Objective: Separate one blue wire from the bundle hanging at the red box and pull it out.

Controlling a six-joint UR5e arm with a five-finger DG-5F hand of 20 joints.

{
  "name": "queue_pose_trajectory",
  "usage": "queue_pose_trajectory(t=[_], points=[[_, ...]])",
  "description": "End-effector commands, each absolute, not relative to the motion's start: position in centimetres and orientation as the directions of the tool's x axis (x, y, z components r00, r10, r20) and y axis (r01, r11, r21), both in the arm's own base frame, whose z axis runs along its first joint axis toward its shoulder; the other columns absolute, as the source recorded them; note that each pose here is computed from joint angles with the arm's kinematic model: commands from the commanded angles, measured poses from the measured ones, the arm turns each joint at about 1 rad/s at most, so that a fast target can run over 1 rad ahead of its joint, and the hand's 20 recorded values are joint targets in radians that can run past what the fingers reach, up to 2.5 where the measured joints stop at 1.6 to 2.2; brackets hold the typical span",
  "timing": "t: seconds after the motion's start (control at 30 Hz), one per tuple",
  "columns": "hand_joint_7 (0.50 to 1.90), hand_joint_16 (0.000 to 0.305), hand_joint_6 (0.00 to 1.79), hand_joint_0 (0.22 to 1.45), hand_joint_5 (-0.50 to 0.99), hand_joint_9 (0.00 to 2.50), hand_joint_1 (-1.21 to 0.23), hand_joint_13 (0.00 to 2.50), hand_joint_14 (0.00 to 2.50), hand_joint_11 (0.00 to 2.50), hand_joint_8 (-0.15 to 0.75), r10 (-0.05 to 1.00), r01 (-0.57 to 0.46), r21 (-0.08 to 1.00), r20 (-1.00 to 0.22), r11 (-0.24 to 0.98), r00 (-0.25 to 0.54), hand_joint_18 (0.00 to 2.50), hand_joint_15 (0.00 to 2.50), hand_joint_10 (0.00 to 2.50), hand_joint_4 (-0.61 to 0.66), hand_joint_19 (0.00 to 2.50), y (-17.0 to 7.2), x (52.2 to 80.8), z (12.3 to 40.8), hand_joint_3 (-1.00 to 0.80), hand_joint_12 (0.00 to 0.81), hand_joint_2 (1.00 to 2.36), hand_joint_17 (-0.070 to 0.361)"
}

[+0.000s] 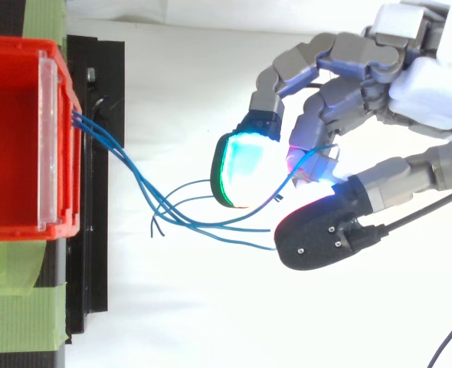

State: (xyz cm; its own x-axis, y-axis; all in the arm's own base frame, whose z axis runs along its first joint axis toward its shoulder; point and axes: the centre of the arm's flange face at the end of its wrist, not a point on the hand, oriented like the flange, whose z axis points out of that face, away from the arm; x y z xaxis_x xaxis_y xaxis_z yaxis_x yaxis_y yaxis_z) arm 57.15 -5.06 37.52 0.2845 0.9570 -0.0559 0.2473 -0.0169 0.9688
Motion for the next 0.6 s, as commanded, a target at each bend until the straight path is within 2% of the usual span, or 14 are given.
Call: queue_pose_trajectory(t=[0.0,0.1,0.4,0.57], points=[[0.83,0.049,0.96,0.73,-0.22,0.77,-0.91,0.75,0.73,1.49,0.305,0.957,0.247,0.969,-0.056,-0.017,0.285,0.83,1.55,0.87,0.18,0.71,-5.06,57.15,37.52,-0.32,0.371,1.01,0.109],[0.85,0.048,0.96,0.71,-0.21,0.79,-0.89,0.75,0.74,1.47,0.307,0.957,0.247,0.969,-0.056,-0.017,0.285,0.83,1.54,0.89,0.18,0.73,-5.06,57.15,37.52,-0.29,0.368,1.02,0.109],[1.03,0.048,0.96,0.66,-0.21,0.84,-0.83,0.74,0.84,1.5,0.298,0.957,0.246,0.969,-0.055,-0.017,0.283,0.83,1.5,0.85,0.17,0.79,-5.04,57.17,37.52,-0.18,0.366,1.02,0.108],[1.06,0.056,0.97,0.63,-0.2,0.83,-0.77,0.69,1.15,1.33,0.343,0.958,0.246,0.969,-0.056,-0.016,0.283,0.86,1.27,1.05,0.16,0.79,-5.04,57.17,37.52,-0.16,0.418,1.01,0.126]])
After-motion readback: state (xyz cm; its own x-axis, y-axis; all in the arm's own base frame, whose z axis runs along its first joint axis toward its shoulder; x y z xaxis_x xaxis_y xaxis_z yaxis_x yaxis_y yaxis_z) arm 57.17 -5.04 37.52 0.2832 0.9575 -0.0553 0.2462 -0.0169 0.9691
